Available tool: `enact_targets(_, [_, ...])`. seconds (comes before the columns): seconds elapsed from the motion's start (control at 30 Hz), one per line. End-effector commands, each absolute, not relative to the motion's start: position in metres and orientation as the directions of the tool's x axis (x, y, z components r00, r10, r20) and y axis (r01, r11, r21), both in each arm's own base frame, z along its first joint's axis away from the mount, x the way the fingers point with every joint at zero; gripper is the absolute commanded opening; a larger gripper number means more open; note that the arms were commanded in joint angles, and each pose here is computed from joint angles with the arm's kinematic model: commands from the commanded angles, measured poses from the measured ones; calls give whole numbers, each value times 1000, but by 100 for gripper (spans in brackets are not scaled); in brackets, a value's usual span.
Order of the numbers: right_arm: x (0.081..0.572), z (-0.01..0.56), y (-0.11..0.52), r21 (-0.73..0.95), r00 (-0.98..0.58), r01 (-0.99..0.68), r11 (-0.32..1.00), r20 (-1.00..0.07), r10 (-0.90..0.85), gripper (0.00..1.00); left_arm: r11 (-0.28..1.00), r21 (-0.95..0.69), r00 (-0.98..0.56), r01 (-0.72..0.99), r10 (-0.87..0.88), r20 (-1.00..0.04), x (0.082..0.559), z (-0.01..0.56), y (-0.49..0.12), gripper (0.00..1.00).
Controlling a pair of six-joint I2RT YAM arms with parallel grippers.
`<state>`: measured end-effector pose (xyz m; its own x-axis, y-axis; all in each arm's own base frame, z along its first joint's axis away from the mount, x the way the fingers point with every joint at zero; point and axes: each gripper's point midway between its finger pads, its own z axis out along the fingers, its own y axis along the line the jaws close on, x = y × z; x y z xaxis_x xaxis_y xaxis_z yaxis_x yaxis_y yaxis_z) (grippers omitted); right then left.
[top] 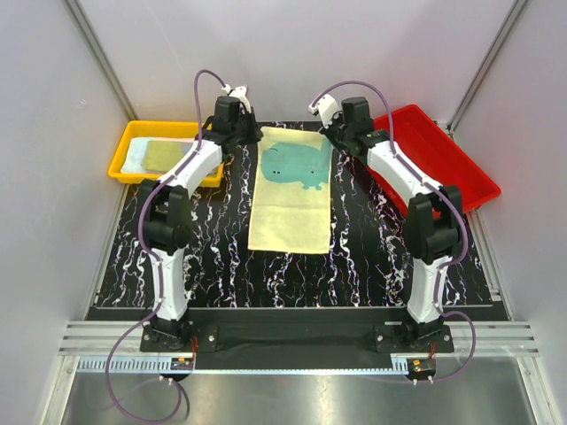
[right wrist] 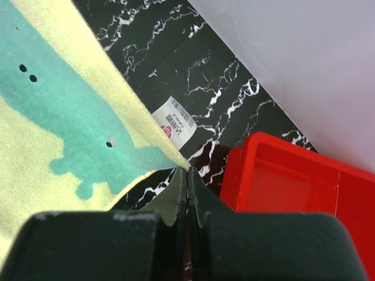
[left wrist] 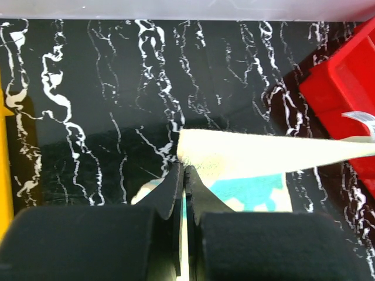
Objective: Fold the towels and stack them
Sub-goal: Fold the towel
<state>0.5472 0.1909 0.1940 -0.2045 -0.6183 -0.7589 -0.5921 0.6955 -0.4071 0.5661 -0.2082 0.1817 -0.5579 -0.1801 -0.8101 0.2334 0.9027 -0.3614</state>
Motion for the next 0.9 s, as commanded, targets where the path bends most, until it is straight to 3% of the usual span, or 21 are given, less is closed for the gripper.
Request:
enact_targets(0.0, [547,199,200,-416,-148,-601,682,-781,-606,0,891,-339,-472,303,-169,-865,569,208,-205,0])
enact_targets(0.17, [521,193,199,-362,-189,-641,677,-780,-596,0,897,-299,-468,326,-122,-875,540,202,-195,0])
enact_targets(0.37, [457,175,203,-191,-302,-739,646,-763,-571,0,870,-330,-518,365,-105,-849,488,183,-194,0])
enact_targets(0.8, [355,97,217,40,-545,-746,664,-610,-576,0,904,-378,-676,199,-153,-721,400,108,-178,0])
enact_targets(0.87, [339,83,226,90,-581,-738,669,-588,-563,0,905,-407,-711,124,-205,-673,384,94,-176,10])
